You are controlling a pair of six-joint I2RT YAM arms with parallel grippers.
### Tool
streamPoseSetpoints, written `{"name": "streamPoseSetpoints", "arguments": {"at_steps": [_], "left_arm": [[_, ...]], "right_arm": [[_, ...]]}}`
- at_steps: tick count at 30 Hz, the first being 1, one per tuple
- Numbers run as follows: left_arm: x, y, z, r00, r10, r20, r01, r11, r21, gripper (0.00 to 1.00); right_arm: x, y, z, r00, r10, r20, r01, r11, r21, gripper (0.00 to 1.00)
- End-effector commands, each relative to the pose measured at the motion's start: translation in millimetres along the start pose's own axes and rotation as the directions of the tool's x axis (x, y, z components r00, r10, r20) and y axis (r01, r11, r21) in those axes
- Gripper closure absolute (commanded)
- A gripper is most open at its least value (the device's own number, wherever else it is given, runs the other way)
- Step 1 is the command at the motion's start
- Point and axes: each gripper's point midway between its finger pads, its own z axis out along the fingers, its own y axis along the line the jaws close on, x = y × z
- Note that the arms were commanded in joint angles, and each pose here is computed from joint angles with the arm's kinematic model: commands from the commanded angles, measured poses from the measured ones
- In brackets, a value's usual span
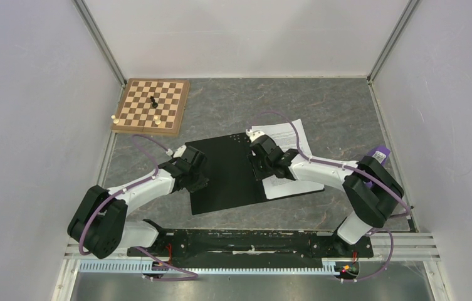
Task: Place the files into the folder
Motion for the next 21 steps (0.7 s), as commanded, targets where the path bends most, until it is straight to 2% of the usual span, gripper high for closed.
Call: {"name": "streamPoseSetpoints", "arguments": {"at_steps": [1,5,10,12,21], "left_arm": [[-0.8,-2.5,-3.6,0.999,0.038,-0.007,-0.038,0.999,0.013,0.78],[-7.2,-16.1,-11.0,0.998,0.069,0.002,-0.069,0.996,0.06,0.69],[-20.5,-30.1,-24.0,0.994,0.102,0.04,-0.106,0.989,0.1,0.54],[-25.1,-34.4,-27.8,0.993,0.108,0.052,-0.113,0.987,0.112,0.49],[-33.0,-38.9,-33.8,0.99,0.128,0.06,-0.134,0.984,0.118,0.47]], "right_arm": [[-52.2,-11.7,-24.9,0.99,-0.048,0.131,0.033,0.993,0.113,0.71],[-57.4,-18.8,-14.0,0.991,-0.09,0.104,0.071,0.983,0.172,0.65],[-57.5,-27.7,0.5,0.991,-0.11,0.069,0.091,0.967,0.238,0.65],[-59.0,-26.9,6.0,0.991,-0.115,0.063,0.097,0.966,0.242,0.69],[-55.0,-18.4,23.7,0.989,-0.147,0.03,0.135,0.957,0.256,0.76]]}}
